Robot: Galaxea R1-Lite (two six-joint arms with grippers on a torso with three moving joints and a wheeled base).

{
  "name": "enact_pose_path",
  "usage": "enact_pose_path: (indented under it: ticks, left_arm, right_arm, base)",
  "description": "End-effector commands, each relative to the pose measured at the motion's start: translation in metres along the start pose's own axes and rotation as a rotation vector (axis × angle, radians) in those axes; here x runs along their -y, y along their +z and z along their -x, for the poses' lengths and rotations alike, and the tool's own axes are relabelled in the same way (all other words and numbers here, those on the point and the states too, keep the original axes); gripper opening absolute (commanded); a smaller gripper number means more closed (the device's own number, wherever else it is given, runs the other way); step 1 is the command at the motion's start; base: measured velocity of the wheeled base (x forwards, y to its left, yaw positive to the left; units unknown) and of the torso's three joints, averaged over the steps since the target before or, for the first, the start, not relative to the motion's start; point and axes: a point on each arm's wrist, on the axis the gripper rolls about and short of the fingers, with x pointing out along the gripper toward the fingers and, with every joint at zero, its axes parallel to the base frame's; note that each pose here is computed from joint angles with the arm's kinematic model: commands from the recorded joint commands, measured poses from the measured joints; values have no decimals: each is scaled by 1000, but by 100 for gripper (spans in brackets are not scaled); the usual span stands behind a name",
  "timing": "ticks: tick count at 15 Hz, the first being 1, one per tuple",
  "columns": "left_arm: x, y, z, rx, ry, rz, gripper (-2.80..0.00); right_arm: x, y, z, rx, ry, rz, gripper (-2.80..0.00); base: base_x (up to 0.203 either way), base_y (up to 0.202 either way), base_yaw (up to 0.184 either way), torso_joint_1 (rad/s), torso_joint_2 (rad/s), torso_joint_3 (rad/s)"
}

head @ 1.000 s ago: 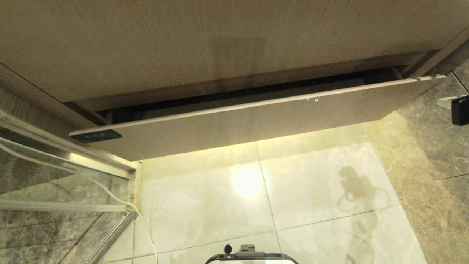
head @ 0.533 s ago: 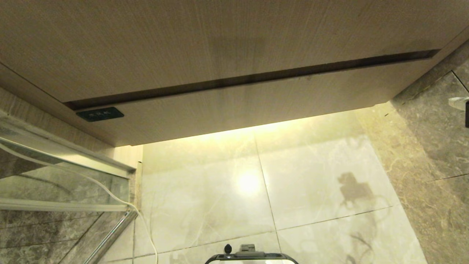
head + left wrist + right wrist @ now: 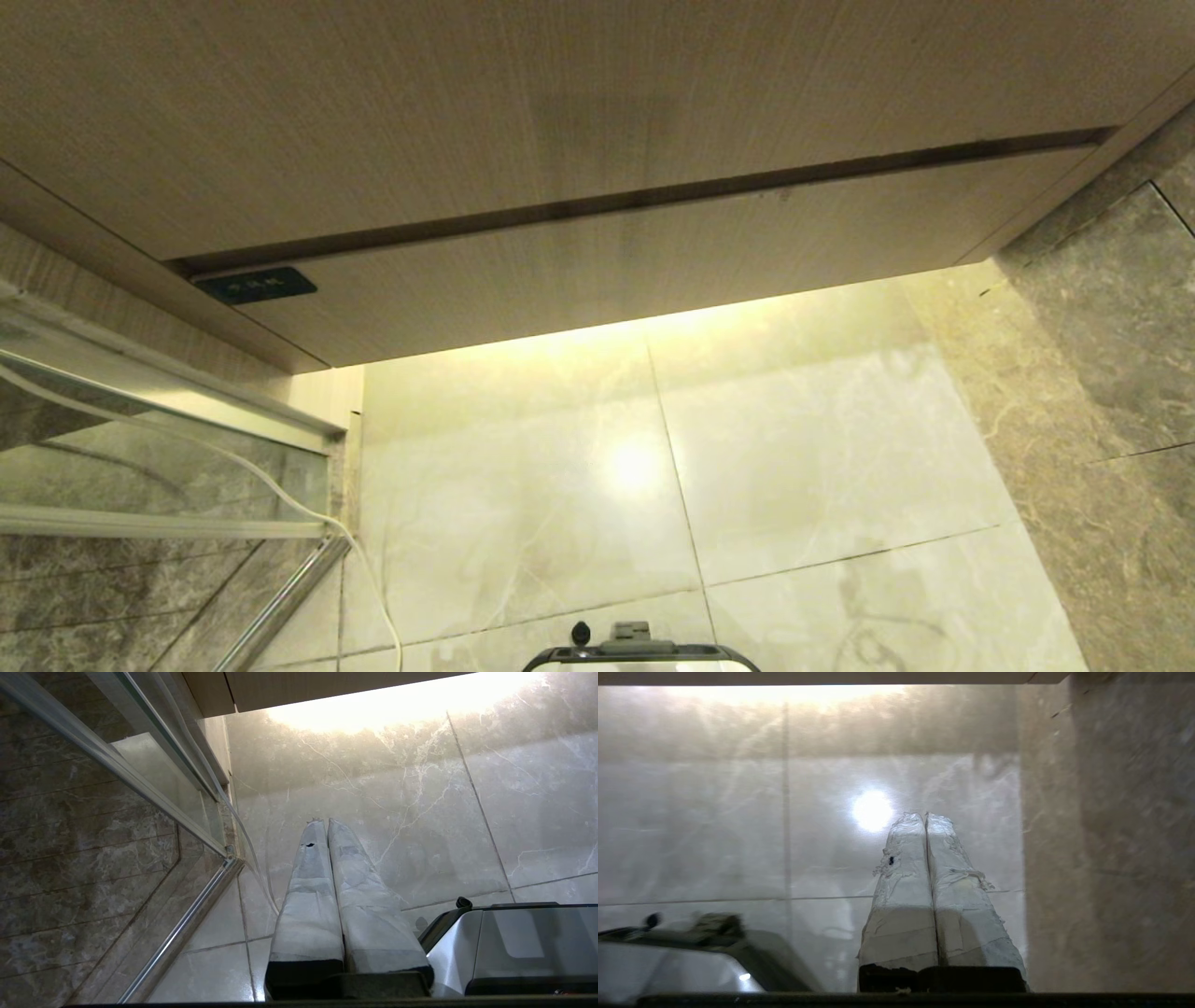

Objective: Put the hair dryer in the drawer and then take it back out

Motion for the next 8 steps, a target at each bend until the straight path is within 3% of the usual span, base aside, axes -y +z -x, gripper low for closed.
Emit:
enact_pose_path:
  ticks: [1, 3, 6, 8]
  left_arm:
    - [0, 0, 0, 1, 0, 0, -280]
    - [0, 0, 0, 0, 0, 0, -280]
    - [0, 0, 0, 0, 0, 0, -280]
    - [0, 0, 0, 2, 0, 0, -280]
  right_arm:
    - [-28, -42, 76, 195, 20, 8, -280]
    - [-39, -95, 98, 259, 22, -3, -280]
    - [-47, -170, 87, 298, 0, 6, -280]
    - [-46, -190, 76, 287, 25, -4, -280]
  base:
    - [0, 0, 0, 0, 0, 0]
    - [0, 0, 0, 0, 0, 0]
    - [0, 0, 0, 0, 0, 0]
    - [0, 0, 0, 0, 0, 0]
